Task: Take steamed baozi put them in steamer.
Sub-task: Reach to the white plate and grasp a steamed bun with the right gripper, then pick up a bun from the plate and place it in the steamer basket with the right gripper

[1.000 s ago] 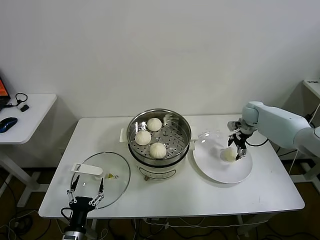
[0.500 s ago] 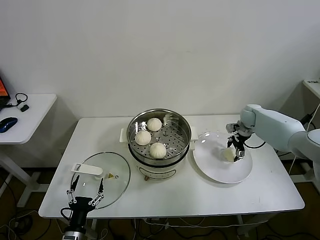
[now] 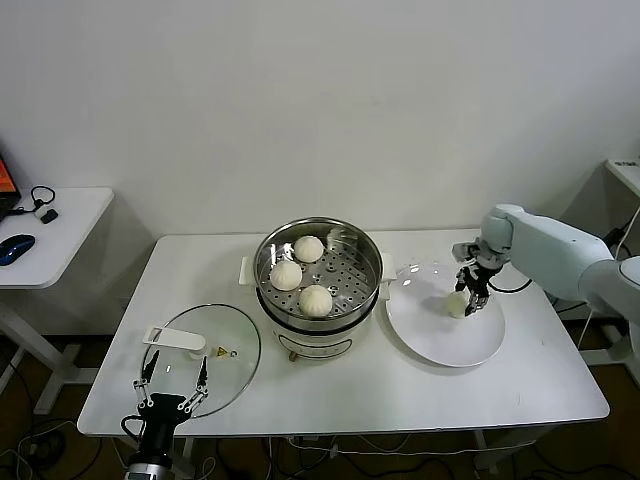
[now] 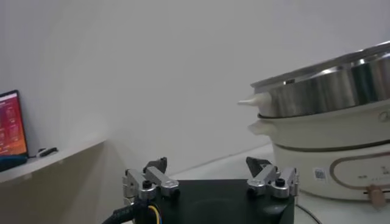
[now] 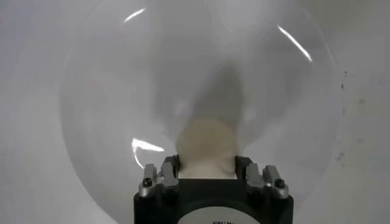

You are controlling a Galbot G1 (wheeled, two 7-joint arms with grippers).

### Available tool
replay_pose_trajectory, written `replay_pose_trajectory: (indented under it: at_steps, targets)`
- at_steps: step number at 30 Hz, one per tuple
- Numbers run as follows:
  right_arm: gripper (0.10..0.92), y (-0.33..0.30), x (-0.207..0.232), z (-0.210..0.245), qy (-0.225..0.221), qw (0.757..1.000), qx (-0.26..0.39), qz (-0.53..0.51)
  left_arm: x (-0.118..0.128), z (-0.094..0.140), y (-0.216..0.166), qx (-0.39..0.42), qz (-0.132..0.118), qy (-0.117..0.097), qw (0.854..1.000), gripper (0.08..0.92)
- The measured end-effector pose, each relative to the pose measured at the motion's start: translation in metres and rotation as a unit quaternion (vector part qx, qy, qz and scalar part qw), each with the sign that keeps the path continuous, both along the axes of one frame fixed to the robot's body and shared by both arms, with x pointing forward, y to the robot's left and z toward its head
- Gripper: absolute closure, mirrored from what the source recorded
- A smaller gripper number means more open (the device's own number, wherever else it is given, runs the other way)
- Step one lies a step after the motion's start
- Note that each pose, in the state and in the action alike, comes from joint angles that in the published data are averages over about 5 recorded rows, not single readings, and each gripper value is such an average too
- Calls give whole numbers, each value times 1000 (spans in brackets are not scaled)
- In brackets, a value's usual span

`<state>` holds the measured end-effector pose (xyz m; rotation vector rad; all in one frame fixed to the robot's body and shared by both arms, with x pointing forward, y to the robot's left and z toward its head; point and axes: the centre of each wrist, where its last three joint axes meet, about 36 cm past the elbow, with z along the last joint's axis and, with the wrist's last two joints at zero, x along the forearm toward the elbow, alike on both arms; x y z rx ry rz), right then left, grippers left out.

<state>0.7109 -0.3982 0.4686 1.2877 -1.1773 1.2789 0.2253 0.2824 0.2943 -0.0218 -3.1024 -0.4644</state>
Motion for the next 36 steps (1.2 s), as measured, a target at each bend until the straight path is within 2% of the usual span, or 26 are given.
replay_pose_trajectory:
  at_steps: [8, 25, 31, 36]
  targets:
    - [425, 12, 4, 53, -9, 1000, 9, 15, 2, -2, -3, 0, -5, -2, 1000, 177]
    - [398, 87, -14, 227, -34, 996, 77, 30, 1, -4, -6, 5, -11, 1, 1000, 177]
    - [379, 120, -22, 255, -41, 994, 95, 32, 1, -5, -6, 7, -13, 1, 1000, 177]
    - [362, 153, -22, 261, -46, 993, 100, 39, 2, -5, -6, 7, -13, 0, 1000, 177]
